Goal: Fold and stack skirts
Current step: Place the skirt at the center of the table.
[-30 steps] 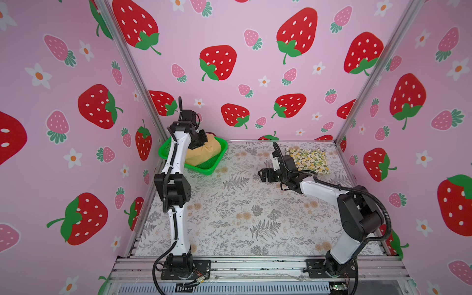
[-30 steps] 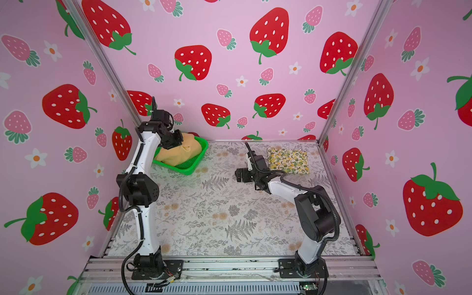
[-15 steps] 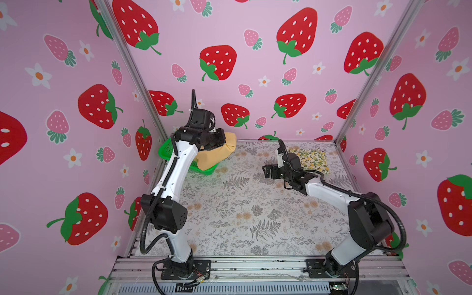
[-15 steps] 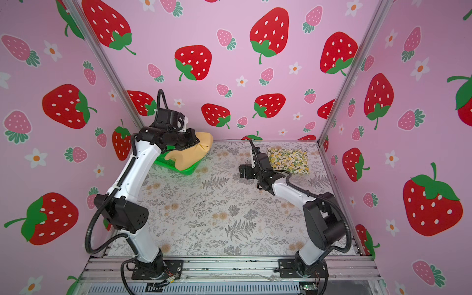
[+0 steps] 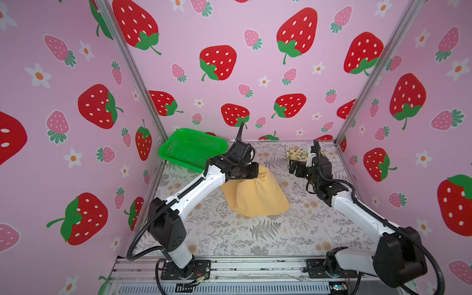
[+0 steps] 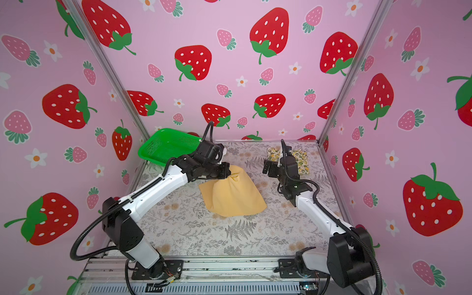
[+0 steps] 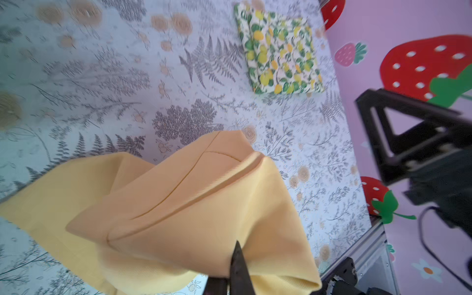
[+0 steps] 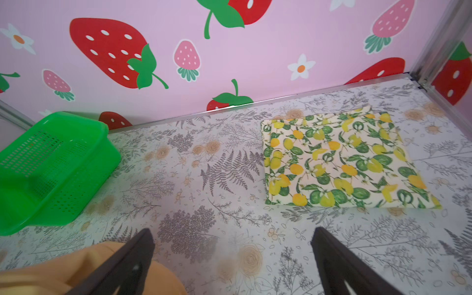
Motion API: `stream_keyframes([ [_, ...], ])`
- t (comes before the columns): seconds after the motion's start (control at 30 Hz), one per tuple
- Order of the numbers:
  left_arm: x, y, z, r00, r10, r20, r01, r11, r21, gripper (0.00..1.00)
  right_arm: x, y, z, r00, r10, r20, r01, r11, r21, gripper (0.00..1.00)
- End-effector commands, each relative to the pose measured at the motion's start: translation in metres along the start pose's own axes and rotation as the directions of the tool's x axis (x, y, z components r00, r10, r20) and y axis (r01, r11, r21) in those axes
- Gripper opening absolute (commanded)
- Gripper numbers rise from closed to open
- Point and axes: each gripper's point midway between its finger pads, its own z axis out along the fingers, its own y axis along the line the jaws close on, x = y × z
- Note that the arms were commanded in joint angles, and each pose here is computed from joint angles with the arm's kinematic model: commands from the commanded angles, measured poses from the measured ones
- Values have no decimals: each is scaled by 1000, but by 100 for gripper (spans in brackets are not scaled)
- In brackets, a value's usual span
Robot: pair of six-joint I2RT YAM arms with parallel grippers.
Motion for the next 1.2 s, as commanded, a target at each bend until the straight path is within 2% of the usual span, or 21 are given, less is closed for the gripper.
stream_keyframes([
  [0.0,-21,-16,0,996,-8,88,5,999,33,0,-8,-5,-6,999,35,25,-35,999,-4,100],
  [0.13,-17,-27,16,998,14,63,-17,999,40,0,-4,-8,-7,999,42,21,-42,999,-4,100],
  [0.53,34,-91,87,990,111,-81,-103,989,104,0,6,-31,-8,1000,28,10,-29,996,90,100],
  [0.57,37,-94,90,990,108,-90,-98,989,115,4,5,-33,-9,1000,28,14,-29,995,97,100],
  [0.63,42,-96,93,989,100,-109,-85,987,136,28,5,-37,-11,999,28,19,-30,994,108,100],
  [0.67,43,-96,93,989,100,-111,-85,987,137,35,5,-39,-12,999,29,20,-31,993,113,100],
  [0.73,42,-91,89,990,101,-100,-89,989,117,45,8,-42,-13,999,30,16,-32,992,119,100],
  [0.9,32,-60,64,996,83,-45,-82,996,20,57,17,-40,-9,999,33,-8,-33,995,99,100],
  [1.17,38,16,27,999,-33,8,34,994,-100,60,29,-11,2,997,30,-67,-33,998,-49,100],
])
